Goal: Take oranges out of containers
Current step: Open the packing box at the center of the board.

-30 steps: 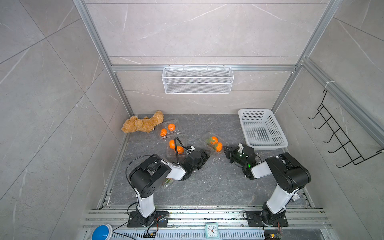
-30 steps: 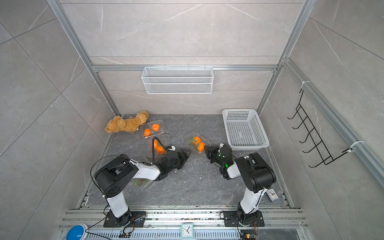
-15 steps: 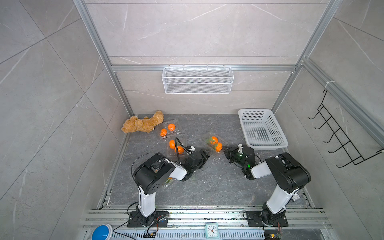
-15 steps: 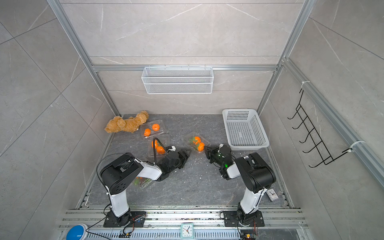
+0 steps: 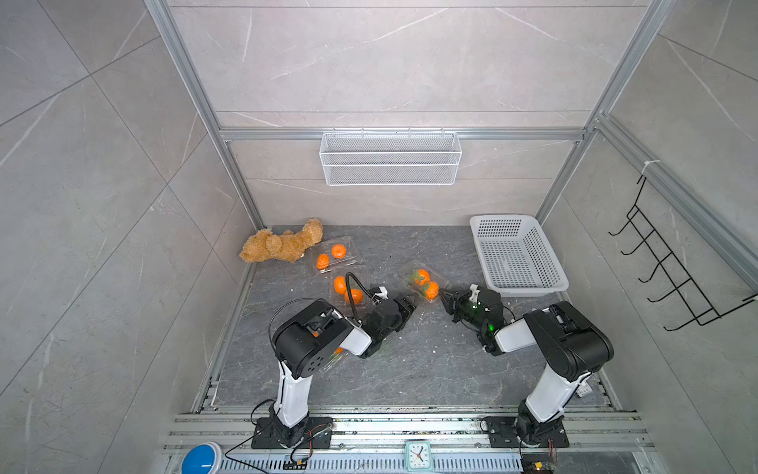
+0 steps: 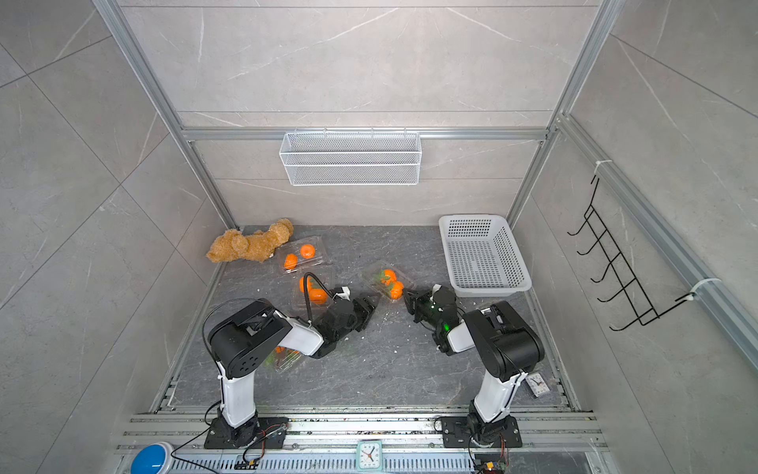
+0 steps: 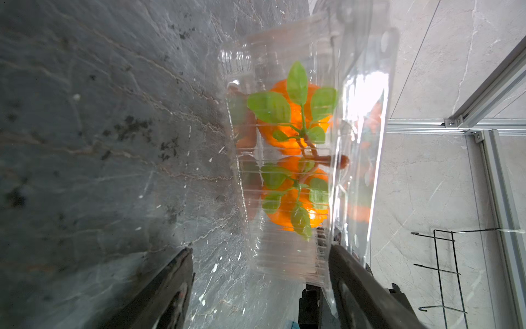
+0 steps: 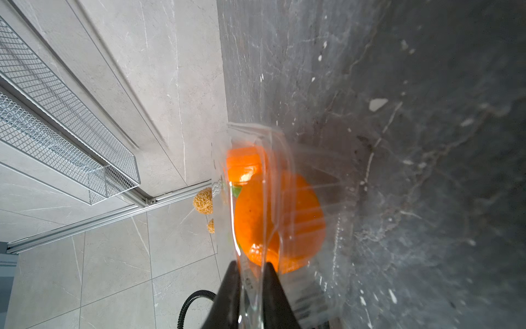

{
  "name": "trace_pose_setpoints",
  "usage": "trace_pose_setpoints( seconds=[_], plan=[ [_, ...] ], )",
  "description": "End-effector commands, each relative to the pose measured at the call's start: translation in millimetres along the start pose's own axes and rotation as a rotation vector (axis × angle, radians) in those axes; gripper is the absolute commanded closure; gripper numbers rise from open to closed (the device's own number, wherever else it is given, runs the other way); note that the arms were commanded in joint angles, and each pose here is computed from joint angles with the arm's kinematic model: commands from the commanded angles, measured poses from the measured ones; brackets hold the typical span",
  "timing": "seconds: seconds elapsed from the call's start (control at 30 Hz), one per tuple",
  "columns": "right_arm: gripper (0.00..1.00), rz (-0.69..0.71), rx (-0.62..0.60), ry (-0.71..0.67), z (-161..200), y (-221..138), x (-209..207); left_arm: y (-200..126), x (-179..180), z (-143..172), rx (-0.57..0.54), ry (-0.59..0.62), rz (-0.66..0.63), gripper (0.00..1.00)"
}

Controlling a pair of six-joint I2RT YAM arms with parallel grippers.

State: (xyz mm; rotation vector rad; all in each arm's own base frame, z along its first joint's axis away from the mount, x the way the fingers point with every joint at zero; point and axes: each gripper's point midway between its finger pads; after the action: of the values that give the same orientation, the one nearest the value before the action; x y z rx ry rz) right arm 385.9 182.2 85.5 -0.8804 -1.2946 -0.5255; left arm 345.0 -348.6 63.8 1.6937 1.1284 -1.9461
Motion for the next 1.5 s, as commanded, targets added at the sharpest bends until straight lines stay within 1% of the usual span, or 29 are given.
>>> trace_pose_setpoints(
  seconds=[0.0,0.33,0.83,1.1,1.23,1.47],
  plan=[
    [0.84,0.021,0.015,0.015,4.7,1.7,-5.1,3.6,-25.3,2.4,0.008,-0.004,0.085,0.24],
    [0.84,0.020,0.024,0.012,5.8,3.7,-4.6,7.0,-21.3,-2.4,0.006,-0.007,0.077,0.24],
    [0.84,0.003,0.079,-0.022,16.1,5.0,-3.4,13.8,-23.0,-4.0,0.005,0.004,0.083,0.24],
    [0.83,-0.011,0.124,-0.031,23.7,5.8,-0.4,16.7,-33.2,-5.0,0.001,0.028,0.118,0.26],
    [0.83,-0.019,0.132,-0.031,25.0,5.7,2.7,19.4,-38.4,-3.7,0.006,0.044,0.136,0.30],
    [0.83,-0.027,0.152,-0.014,27.1,9.0,6.3,25.6,-45.4,-2.1,0.012,0.058,0.181,0.32]
  ],
)
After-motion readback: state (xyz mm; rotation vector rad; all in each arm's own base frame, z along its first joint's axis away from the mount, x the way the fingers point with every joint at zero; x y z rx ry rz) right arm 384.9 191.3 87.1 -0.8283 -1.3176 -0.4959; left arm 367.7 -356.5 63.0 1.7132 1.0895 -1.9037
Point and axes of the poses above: each gripper's point midway between its finger pads, its own y axis out along the fingers, its own x axis along the line the jaws close on, z = x × y, and after that the axes turned 7 degrees about -y, right-handed
